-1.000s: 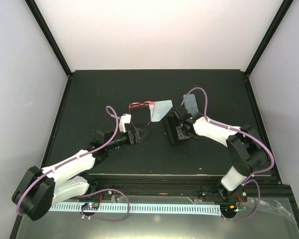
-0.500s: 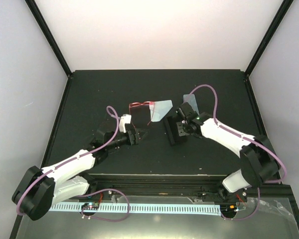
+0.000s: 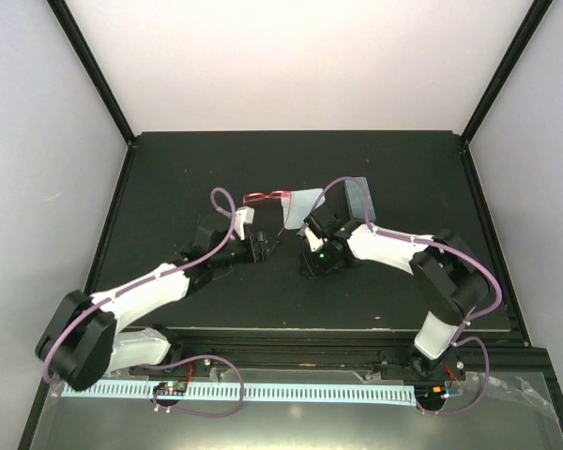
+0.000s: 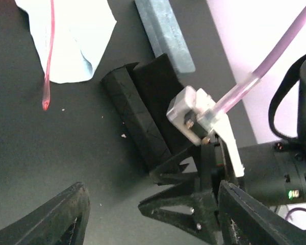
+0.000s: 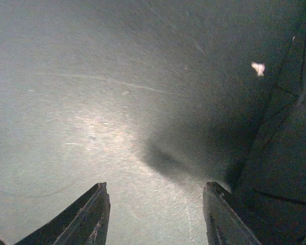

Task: Organize the sunglasses
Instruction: Place the sunglasses case at the center of the board, then move the sunglasses case at the center of the board.

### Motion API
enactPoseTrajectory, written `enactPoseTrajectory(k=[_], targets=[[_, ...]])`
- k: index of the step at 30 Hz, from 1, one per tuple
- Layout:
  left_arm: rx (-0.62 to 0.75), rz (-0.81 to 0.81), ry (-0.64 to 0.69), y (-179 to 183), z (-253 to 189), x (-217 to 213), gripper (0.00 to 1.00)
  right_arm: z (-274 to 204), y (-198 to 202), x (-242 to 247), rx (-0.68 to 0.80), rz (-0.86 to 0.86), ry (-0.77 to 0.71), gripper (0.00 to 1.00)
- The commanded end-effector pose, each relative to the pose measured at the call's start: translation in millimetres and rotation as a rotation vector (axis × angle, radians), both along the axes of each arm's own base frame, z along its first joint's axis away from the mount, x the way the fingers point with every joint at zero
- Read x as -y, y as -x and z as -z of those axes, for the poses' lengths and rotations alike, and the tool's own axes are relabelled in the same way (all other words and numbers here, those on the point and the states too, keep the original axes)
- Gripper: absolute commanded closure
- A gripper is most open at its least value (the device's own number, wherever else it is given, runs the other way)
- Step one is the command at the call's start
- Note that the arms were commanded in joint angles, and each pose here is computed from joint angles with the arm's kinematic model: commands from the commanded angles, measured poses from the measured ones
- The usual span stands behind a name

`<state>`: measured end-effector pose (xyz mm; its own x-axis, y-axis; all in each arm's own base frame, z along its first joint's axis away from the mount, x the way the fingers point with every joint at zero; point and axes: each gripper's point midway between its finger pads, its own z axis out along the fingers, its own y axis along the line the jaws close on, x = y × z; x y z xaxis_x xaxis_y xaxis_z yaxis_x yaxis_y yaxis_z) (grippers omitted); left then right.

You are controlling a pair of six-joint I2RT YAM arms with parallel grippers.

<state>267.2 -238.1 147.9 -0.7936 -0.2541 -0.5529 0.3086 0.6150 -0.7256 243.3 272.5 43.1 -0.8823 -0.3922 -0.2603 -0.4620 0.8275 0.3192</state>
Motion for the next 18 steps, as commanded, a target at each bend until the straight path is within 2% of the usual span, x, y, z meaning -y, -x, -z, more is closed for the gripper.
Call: enactPoseTrajectory(k=[1, 8, 14, 18], targets=[[-0.056, 0.066, -0.065, -17, -1, 17, 0.37, 8, -10, 8, 0.023, 0.034, 0.065, 0.48], [-0.148, 0.132, -0.08, -47, 20, 50, 0.52, 19, -34, 45, 0.109, 0.198, 0.244, 0.51], [-0.161, 0.122, -0.176, -85, 36, 65, 0.52, 14, -43, 52, 0.137, 0.292, 0.196, 0.53], [-0.208, 0.121, -0.242, -106, 55, 74, 0.52, 8, -42, 46, 0.142, 0.288, 0.14, 0.53]])
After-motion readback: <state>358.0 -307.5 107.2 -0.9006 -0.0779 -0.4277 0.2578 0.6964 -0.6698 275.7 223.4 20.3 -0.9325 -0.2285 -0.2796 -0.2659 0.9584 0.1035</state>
